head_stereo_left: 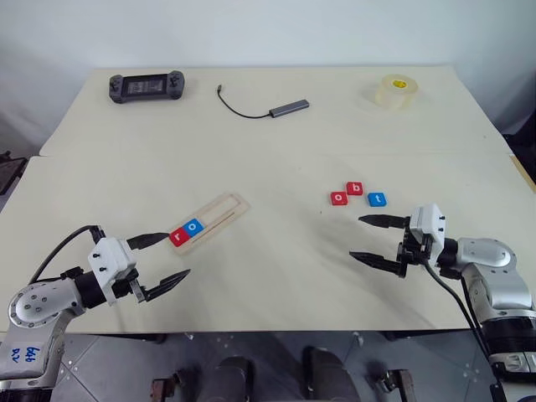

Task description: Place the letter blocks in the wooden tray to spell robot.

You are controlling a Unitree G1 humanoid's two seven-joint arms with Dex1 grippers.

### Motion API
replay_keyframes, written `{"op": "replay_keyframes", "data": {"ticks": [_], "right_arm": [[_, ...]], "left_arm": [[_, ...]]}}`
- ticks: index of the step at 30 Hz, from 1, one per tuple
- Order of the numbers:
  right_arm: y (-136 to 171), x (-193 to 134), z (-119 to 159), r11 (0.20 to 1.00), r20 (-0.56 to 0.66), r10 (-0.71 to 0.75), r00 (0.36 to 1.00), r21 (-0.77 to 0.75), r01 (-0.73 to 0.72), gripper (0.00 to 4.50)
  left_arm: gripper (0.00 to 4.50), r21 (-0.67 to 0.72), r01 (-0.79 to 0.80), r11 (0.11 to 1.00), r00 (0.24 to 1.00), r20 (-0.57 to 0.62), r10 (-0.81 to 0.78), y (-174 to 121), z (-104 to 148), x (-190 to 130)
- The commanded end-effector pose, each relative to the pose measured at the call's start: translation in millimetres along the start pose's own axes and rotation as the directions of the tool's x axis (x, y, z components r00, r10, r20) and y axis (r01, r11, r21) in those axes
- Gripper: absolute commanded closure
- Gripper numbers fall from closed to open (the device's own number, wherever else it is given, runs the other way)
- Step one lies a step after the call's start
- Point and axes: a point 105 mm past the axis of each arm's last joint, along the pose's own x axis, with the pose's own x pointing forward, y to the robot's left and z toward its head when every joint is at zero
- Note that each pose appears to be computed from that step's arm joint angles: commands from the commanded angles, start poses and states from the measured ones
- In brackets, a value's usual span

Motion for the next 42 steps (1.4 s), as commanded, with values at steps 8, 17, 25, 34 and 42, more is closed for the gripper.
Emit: {"op": "replay_keyframes", "data": {"ticks": [8,17,25,34,42], "right_arm": [[7.5,35.8,33.6,0.995,0.173,0.074,0.982,-0.079,-0.061,0.04],[35.6,71.4,61.8,0.972,0.269,0.224,0.937,-0.129,-0.196,0.04],[31.2,65.1,56.7,0.981,0.243,0.19,0.951,-0.09,-0.173,0.04],[32.9,59.5,60.6,0.988,0.234,0.145,0.961,-0.081,-0.129,0.04],[38.6,54.9,62.2,0.993,0.23,0.112,0.967,-0.063,-0.1,0.04]], "left_arm": [[0.0,-0.115,-0.25,0.961,0.967,0.02,0.254,1.8,-15.5,-36.0],[0.0,-0.214,-0.393,0.894,0.919,-0.085,0.384,-3.4,-50.0,-81.5],[0.0,-0.242,-0.273,0.931,0.957,0.032,0.288,14.0,-25.8,-38.8],[0.0,-0.2,-0.113,0.973,0.993,-0.042,0.106,43.6,-46.0,7.6],[0.0,-0.229,-0.025,0.973,0.998,-0.054,0.014,42.6,-56.7,24.7]]}}
